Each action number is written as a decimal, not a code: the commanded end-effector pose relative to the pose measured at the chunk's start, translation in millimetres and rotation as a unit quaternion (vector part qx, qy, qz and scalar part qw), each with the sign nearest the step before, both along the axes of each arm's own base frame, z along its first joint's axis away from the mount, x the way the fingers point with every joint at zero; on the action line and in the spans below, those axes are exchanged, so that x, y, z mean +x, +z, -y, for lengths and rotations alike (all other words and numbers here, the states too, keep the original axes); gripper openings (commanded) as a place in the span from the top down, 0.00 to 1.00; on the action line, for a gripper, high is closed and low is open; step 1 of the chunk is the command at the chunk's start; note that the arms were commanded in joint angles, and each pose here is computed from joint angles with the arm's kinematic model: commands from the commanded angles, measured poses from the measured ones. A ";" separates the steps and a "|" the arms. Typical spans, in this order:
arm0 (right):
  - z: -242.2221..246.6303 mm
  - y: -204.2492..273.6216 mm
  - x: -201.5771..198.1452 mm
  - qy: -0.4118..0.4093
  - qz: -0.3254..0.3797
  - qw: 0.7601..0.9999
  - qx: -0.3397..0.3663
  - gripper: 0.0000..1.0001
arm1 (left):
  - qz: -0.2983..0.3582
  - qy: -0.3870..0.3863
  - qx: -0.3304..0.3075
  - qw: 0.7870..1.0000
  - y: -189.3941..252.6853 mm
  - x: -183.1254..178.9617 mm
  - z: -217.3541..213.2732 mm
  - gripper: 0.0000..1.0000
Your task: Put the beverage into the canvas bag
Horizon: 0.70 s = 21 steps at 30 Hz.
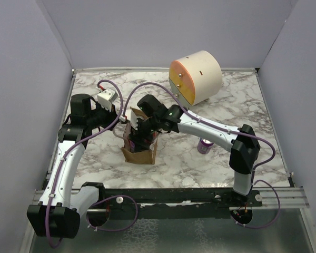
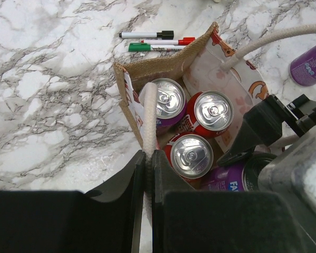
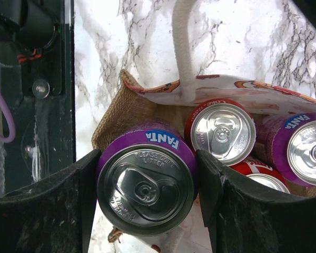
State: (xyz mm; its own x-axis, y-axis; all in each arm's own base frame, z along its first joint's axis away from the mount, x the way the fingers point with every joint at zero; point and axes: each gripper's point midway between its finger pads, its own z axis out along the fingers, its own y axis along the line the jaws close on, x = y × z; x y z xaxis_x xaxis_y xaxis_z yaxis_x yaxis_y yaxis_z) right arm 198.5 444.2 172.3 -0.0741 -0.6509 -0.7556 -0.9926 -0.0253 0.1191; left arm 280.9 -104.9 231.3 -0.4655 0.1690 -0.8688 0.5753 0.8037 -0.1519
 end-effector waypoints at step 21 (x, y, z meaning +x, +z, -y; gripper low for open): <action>-15.1 10.9 4.8 -0.119 -0.019 0.991 0.052 0.85 | -0.002 0.010 0.001 1.000 -5.0 -0.5 -4.0 1.00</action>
